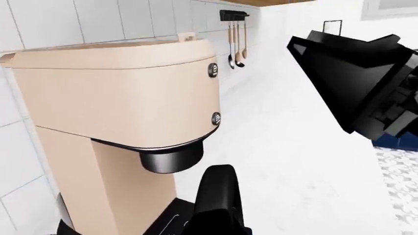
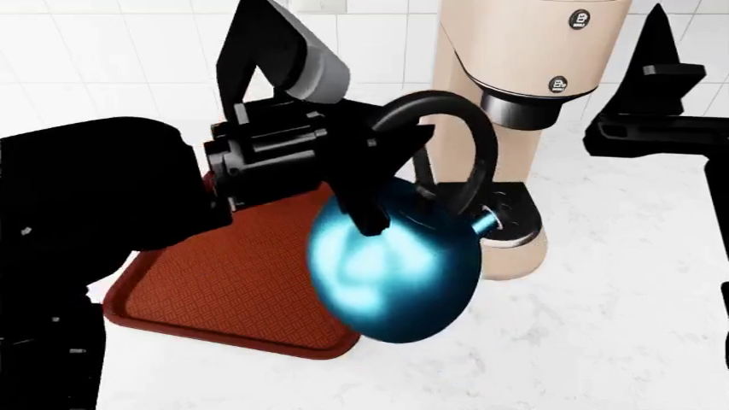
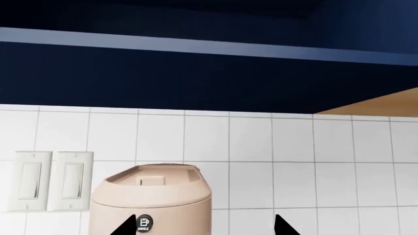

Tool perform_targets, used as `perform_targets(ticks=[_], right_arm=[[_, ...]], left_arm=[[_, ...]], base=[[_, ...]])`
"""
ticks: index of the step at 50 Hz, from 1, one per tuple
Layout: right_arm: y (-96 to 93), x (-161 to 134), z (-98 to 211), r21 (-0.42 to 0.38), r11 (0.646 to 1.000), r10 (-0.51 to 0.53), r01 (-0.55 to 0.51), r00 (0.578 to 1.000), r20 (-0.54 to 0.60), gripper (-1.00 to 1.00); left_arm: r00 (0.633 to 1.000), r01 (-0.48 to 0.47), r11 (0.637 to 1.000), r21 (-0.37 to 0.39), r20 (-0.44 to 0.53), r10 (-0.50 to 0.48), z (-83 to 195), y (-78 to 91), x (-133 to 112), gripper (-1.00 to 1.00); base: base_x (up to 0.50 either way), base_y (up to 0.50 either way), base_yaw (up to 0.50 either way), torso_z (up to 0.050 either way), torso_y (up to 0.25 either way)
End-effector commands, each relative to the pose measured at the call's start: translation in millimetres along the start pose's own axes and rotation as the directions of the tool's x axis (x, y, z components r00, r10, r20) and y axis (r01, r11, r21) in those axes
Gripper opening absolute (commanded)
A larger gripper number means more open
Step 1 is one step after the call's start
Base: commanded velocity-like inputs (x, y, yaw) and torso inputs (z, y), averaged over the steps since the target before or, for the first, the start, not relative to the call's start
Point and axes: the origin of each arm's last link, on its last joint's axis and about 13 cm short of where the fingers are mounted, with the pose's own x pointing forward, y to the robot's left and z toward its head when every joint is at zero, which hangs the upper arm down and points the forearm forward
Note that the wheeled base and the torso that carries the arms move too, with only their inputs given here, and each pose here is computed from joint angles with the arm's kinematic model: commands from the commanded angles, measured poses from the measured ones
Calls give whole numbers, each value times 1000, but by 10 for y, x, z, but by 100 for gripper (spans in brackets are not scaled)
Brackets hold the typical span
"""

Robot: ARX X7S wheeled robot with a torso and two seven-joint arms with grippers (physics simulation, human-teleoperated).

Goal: Pick the kettle from the counter and place it on the tray. Then pick the mug from the cabinet and place it on the tray. Then close the cabinet doors.

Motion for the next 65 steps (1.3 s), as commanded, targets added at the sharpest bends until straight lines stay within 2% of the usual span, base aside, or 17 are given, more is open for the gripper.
perform_targets(ticks=[1,13,27,49,65], right_arm=[[18,5,-1,-1,1000,5,-5,1000,0,100],[30,9,-6,0,1000,7,-7,1000,-1,100],[44,18,-5,1,1000,11,-11,1000,-2,100],[61,15,-5,4,1000,15,-15,1000,-4,100],[67,16,-37,5,1000,15,-15,1000,-9,100]], left_arm=[[992,-71,997,29,106,68,296,35,-173,-100],[972,-159,986,44,183,148,425,42,-389,-100],[953,-215,975,53,228,198,428,43,-485,-100],[911,-345,938,15,246,331,211,196,-595,-100],[892,-391,920,-16,241,384,62,297,-616,-100]], base=[[0,0,0,0,0],[0,0,0,1,1],[0,0,0,0,1],[0,0,0,0,1],[0,0,0,1,1]])
